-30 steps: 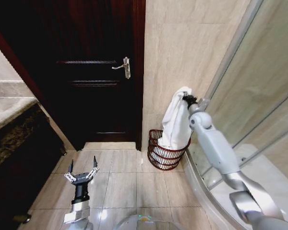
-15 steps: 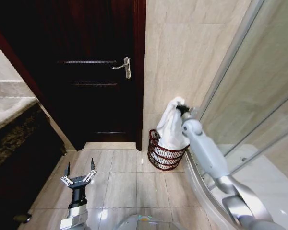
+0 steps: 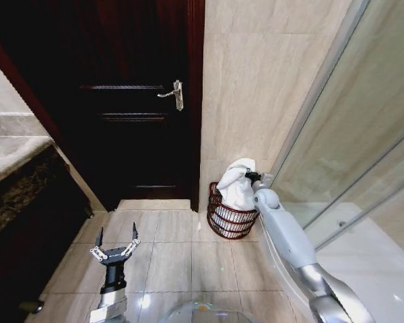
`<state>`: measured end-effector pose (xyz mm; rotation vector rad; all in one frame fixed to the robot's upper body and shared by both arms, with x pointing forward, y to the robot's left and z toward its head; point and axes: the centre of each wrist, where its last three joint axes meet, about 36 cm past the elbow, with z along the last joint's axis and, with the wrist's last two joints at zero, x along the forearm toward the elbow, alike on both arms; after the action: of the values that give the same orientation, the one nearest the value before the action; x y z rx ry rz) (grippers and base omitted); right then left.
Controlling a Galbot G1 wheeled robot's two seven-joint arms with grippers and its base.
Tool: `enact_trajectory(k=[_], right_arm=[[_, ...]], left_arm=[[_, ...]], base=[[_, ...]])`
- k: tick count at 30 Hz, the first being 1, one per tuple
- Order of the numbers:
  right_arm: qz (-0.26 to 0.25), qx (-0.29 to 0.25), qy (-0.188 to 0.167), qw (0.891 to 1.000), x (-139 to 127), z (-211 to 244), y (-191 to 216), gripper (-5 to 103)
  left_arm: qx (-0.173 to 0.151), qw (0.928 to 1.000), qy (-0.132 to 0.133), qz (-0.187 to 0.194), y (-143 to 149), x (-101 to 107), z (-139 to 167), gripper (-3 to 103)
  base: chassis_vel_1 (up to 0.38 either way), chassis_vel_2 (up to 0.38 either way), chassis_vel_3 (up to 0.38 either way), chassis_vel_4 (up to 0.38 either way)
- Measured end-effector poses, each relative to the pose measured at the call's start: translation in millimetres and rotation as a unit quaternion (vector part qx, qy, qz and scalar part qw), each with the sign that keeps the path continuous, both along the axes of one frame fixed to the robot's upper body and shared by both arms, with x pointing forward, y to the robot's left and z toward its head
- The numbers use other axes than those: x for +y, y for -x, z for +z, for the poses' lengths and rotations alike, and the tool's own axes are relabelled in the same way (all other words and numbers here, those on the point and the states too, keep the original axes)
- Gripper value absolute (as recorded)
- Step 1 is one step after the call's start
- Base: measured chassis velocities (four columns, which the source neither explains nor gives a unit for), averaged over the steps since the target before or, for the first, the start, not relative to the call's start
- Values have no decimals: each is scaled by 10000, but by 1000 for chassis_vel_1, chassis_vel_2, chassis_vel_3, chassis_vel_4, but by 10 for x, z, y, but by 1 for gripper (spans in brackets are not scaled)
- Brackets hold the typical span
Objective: Discard the used towel into the hamper.
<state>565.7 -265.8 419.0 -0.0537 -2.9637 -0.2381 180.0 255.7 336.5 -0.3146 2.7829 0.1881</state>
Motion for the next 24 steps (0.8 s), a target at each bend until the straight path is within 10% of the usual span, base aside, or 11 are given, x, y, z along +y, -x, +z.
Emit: enact_trajectory(k=[24], right_arm=[[-46, -424, 180, 9989, -372, -47, 279, 5]], left_arm=[[178, 9998, -113, -65, 66, -19, -75, 100]], base=[[0, 0, 0, 0]])
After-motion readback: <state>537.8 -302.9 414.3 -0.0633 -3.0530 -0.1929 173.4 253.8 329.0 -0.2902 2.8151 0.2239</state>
